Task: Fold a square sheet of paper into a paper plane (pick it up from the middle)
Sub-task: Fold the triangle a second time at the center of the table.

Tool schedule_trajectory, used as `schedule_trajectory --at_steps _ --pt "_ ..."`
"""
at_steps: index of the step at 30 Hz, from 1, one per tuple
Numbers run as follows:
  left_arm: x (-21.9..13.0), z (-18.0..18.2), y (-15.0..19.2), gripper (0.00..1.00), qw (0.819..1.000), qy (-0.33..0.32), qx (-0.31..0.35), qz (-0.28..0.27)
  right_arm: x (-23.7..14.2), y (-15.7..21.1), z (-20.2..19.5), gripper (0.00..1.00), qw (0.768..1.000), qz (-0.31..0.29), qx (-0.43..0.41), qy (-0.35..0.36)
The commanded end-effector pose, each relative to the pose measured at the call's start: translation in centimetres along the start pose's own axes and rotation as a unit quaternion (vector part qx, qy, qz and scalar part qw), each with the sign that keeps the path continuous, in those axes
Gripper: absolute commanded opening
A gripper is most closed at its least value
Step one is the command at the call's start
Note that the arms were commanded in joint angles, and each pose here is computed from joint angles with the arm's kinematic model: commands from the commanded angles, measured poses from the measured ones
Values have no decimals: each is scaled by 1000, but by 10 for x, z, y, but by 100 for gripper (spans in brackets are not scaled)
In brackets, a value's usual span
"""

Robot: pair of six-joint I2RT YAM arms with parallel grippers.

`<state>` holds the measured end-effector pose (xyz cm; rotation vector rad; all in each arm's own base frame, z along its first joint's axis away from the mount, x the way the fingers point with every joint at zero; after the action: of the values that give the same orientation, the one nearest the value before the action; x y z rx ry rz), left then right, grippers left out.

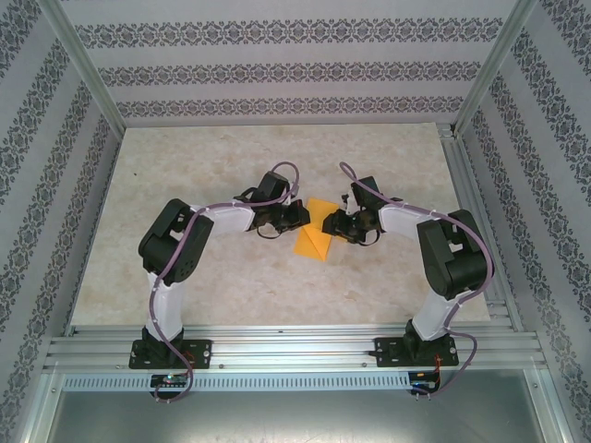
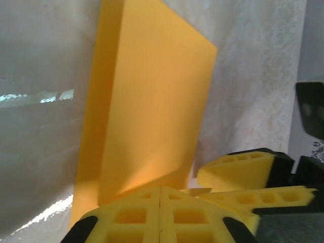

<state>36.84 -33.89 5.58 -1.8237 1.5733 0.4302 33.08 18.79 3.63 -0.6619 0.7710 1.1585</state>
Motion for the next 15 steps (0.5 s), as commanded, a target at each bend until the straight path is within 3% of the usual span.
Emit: schedule_trajectory --at_steps 1,12,15 --pt "8 13 5 8 1000 -4 -11 14 4 -12 0 48 1000 -13 1 5" --pt "17 38 20 7 998 -44 -30 41 14 -12 11 49 1000 -4 -5 -19" --pt "17 38 20 7 998 -45 -30 41 18 -12 16 43 1000 3 -11 -22"
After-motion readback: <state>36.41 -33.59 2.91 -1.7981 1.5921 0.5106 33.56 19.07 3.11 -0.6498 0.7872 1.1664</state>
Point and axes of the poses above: each hand's point on the last joint's axis, 136 mm out from that joint toward the fingers, its own x axis out along the fingers, its own z axis along the line the jaws close on, y = z × x, the point moved 1 cm from there along -x, back along the fingers, and after that the axes turned 9 degrees about x, right-handed, at the moved point
